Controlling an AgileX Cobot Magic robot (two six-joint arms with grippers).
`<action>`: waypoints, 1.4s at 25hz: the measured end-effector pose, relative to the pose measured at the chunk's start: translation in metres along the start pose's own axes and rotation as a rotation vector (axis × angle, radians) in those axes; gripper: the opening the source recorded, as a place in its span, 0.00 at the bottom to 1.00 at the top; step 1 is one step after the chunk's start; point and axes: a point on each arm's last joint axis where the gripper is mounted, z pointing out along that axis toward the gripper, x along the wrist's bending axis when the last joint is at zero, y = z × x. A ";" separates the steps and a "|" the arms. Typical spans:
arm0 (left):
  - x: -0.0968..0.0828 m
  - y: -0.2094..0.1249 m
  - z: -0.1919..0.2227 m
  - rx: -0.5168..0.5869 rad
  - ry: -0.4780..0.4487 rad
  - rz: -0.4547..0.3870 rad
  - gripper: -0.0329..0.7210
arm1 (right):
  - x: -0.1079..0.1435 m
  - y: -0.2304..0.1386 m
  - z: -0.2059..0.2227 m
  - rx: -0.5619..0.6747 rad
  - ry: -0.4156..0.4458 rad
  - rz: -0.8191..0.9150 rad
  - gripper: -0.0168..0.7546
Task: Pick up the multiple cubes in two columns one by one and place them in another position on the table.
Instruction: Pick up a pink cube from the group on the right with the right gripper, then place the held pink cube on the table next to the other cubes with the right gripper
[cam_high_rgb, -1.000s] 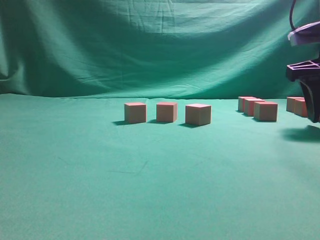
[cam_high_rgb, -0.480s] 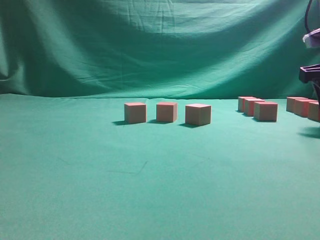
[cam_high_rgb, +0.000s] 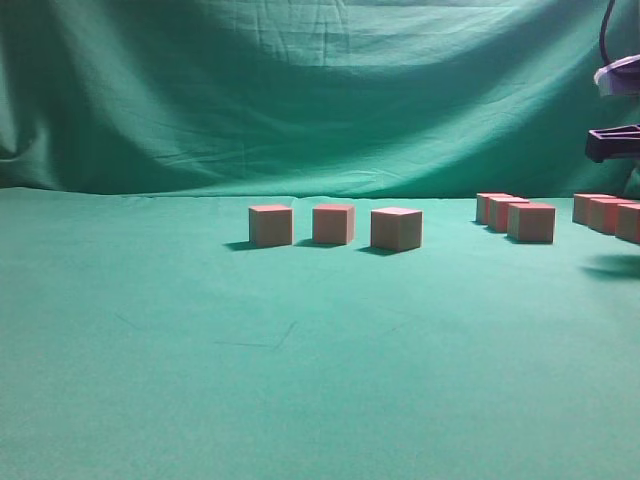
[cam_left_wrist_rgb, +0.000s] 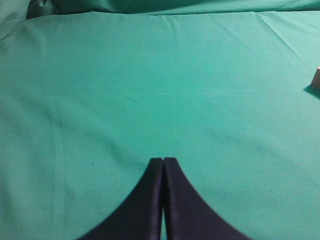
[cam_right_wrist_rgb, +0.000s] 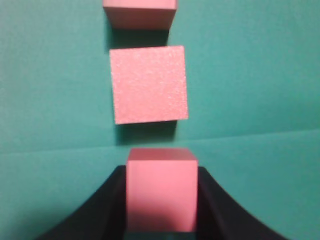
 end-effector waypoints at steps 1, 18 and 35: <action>0.000 0.000 0.000 0.000 0.000 0.000 0.04 | 0.000 0.000 0.000 0.005 -0.001 0.004 0.34; 0.000 0.000 0.000 0.000 0.000 0.000 0.04 | 0.070 -0.023 -0.132 -0.099 0.185 -0.262 0.35; 0.000 0.000 0.000 0.000 0.000 0.000 0.04 | 0.277 -0.053 -0.134 -0.014 0.380 -0.509 0.35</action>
